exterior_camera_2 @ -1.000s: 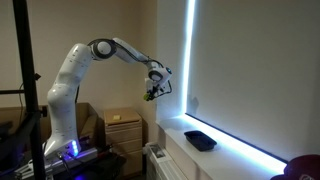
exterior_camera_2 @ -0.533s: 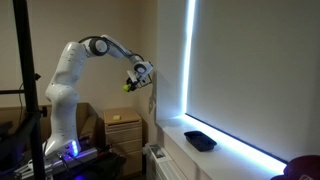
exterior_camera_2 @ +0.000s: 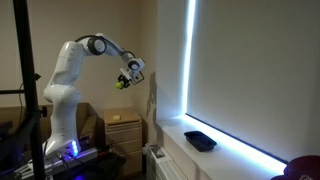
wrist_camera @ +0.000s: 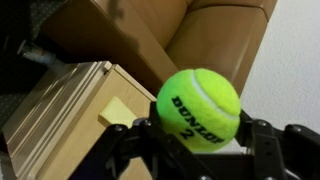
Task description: Place the ball on the nightstand
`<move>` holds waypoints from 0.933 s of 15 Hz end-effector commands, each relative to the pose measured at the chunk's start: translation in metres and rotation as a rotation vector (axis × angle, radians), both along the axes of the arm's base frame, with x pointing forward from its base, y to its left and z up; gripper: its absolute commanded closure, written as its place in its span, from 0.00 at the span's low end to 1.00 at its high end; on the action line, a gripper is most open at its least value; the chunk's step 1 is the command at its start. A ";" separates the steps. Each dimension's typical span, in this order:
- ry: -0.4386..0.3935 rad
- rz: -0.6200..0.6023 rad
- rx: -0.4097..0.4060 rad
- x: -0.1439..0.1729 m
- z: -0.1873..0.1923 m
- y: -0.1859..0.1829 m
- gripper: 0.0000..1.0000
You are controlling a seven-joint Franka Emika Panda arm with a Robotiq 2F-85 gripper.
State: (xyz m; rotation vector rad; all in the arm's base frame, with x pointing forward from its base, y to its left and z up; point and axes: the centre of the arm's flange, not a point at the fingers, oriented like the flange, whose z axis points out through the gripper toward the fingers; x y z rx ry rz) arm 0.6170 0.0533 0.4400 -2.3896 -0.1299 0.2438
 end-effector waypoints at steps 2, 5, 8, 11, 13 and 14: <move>0.040 0.082 -0.151 0.009 -0.040 0.044 0.58; 0.041 0.174 -0.306 0.027 -0.081 0.103 0.58; 0.008 0.250 -0.485 0.051 -0.117 0.146 0.58; -0.052 0.243 -0.650 0.078 -0.137 0.143 0.58; -0.054 0.197 -0.527 0.081 -0.121 0.140 0.58; -0.037 0.228 -0.588 0.059 -0.140 0.144 0.33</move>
